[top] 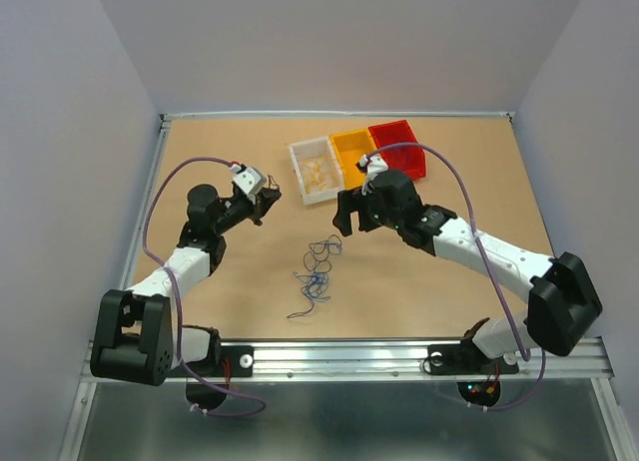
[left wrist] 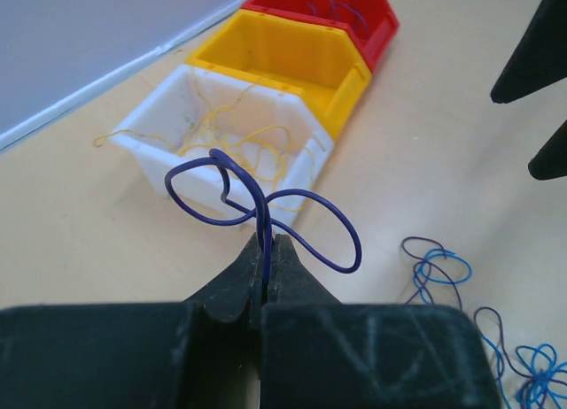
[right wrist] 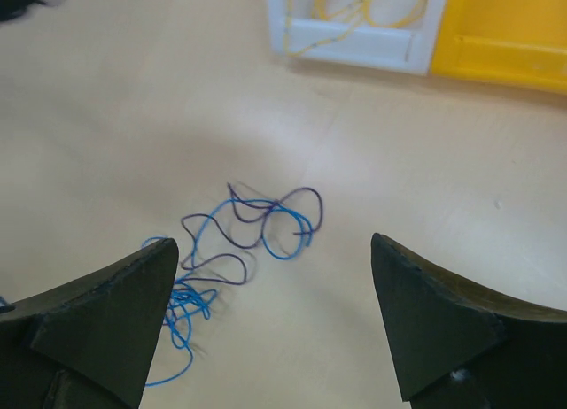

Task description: Untangle the cables

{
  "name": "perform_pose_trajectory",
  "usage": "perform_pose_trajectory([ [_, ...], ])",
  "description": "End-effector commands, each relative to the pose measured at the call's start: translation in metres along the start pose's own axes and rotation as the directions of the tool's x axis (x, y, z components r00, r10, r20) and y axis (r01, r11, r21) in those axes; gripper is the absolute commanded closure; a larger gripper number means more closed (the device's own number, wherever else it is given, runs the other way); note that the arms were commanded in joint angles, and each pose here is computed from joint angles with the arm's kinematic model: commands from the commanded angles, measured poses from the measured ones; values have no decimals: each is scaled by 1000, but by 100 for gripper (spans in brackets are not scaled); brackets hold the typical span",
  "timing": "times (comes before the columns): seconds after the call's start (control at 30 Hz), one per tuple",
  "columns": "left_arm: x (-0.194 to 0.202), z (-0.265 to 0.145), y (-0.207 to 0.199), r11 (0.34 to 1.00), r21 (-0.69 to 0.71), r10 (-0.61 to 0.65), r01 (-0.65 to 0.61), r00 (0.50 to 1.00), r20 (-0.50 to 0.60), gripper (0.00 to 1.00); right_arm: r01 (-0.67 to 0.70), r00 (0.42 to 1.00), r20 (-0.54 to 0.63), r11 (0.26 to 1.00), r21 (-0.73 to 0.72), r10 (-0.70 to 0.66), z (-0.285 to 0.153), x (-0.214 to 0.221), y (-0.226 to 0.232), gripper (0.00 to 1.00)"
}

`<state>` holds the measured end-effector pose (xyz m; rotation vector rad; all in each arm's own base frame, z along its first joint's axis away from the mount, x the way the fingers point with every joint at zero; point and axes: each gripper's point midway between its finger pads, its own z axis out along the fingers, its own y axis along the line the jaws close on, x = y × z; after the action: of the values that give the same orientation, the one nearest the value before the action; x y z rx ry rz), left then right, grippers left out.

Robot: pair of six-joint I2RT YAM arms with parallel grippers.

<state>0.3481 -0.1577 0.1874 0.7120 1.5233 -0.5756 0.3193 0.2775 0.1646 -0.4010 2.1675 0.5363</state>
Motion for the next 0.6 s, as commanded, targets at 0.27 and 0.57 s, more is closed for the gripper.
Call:
perform_pose_trajectory([
  [0.27,2,3,-95,912,385,141,-145,989,38,91,107,940,329,840,-531,89,-54,-37,97,3],
  [0.57,9,-7,-133,823,545,166,-160,985,40,91,204,915,400,790,-578,57,-66,-32,130,2],
])
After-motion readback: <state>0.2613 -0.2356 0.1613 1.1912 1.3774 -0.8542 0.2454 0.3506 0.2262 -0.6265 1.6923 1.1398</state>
